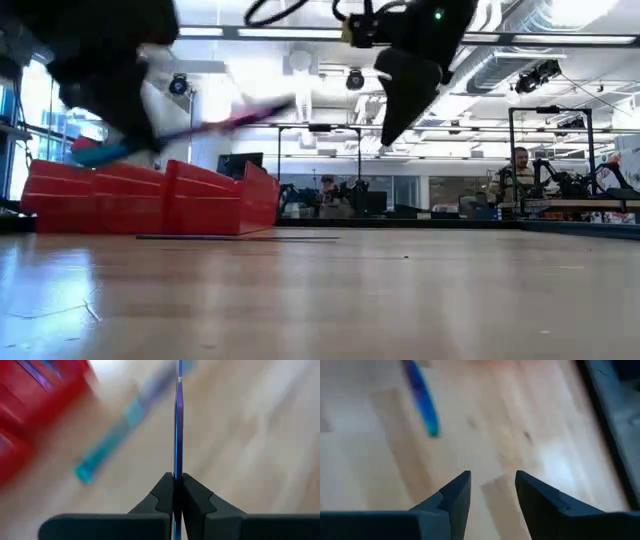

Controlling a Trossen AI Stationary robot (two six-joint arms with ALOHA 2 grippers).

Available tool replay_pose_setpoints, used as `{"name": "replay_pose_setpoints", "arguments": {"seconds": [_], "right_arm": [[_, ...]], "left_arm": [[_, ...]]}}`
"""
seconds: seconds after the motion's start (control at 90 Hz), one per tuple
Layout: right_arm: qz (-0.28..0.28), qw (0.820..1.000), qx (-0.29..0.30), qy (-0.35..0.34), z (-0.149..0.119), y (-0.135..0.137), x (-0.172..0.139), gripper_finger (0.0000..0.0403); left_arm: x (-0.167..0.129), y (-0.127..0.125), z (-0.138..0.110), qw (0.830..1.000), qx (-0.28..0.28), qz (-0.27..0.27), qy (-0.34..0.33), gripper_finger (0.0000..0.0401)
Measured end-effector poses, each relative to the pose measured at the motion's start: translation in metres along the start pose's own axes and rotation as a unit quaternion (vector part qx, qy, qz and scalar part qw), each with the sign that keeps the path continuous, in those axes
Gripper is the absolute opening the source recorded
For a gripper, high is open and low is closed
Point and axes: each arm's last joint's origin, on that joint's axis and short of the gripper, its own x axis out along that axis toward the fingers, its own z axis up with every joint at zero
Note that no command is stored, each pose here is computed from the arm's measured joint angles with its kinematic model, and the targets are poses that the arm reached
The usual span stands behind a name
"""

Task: Sort silverware
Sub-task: Put the blue knife into the right red bin

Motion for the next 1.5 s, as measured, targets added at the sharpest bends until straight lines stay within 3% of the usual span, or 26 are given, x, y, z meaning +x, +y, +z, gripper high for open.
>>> {"name": "replay_pose_setpoints", "arguments": {"seconds": [0.167, 0.422, 0.644, 0.856, 0.989, 1.156, 1.367, 1.5], "right_arm": [[0.005, 1.0, -0.004, -0.002, 0.002, 0.001, 0.004, 0.0144], [0.02, 1.0, -0.009, -0.004, 0.004, 0.003, 0.004, 0.0144], [0.028, 1.0, -0.011, -0.002, 0.003, 0.004, 0.003, 0.0144], [0.029, 1.0, -0.011, -0.002, 0.004, 0.004, 0.003, 0.0144], [0.03, 1.0, -0.011, -0.002, 0.004, 0.004, 0.003, 0.0144], [0.031, 0.999, -0.011, -0.001, 0.004, 0.004, 0.003, 0.0144], [0.04, 0.999, -0.005, 0.002, 0.004, 0.005, 0.003, 0.0144], [0.034, 0.999, 0.013, -0.011, 0.005, 0.005, 0.002, 0.0144]], "left_arm": [[0.004, 0.042, 0.06, 0.992, -0.044, 0.07, -0.096, 0.0], [0.063, 0.113, 0.128, 0.981, -0.13, 0.13, -0.054, 0.0], [0.121, 0.157, 0.137, 0.968, -0.213, 0.124, 0.042, 0.0], [0.15, 0.168, 0.13, 0.954, -0.255, 0.119, 0.102, 0.0], [0.152, 0.169, 0.129, 0.952, -0.262, 0.119, 0.106, 0.0007], [0.142, 0.17, 0.132, 0.957, -0.247, 0.108, 0.105, 0.0042], [0.107, 0.167, 0.151, 0.973, -0.203, 0.081, 0.076, 0.0081], [0.07, 0.152, 0.165, 0.987, -0.148, 0.033, 0.042, 0.0084]]}}
